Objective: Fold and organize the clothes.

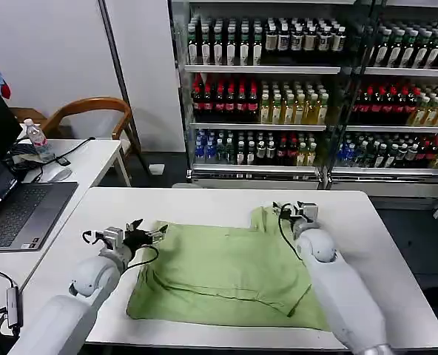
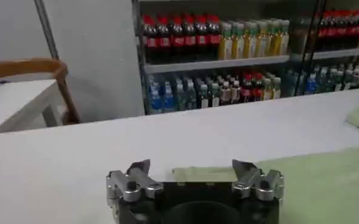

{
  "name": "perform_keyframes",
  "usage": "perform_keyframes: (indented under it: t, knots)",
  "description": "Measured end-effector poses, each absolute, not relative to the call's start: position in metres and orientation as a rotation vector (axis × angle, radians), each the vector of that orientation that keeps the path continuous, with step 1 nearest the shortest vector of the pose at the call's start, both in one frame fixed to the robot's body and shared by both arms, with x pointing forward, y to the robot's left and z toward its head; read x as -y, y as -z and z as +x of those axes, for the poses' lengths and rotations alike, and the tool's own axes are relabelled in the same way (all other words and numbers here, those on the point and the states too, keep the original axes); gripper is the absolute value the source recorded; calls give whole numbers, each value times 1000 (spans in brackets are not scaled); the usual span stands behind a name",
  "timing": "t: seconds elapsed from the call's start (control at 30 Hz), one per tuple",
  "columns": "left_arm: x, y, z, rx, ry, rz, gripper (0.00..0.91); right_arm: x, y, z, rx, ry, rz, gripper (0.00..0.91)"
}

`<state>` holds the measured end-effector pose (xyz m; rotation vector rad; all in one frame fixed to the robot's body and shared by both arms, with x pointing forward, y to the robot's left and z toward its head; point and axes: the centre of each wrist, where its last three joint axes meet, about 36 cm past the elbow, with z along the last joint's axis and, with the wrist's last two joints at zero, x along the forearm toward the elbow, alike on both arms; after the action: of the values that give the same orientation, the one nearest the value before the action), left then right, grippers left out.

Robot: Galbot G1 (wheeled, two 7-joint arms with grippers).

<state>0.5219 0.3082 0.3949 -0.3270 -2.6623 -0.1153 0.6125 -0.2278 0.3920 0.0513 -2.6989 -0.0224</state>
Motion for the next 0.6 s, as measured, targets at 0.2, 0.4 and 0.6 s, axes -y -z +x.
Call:
perform_keyframes:
  t: [0.2,0.4,0.6]
  knots:
    - [-317,-381,539,2633,122,-290,907,223,-383,623,2683,27,33,907]
    - [-320,-375,549,2609,132,-281,907,219,-379,629,2677,44,30,907]
    - [-323,-372,554,2604,137,-268,50,219,-378,632,2671,38,33,0]
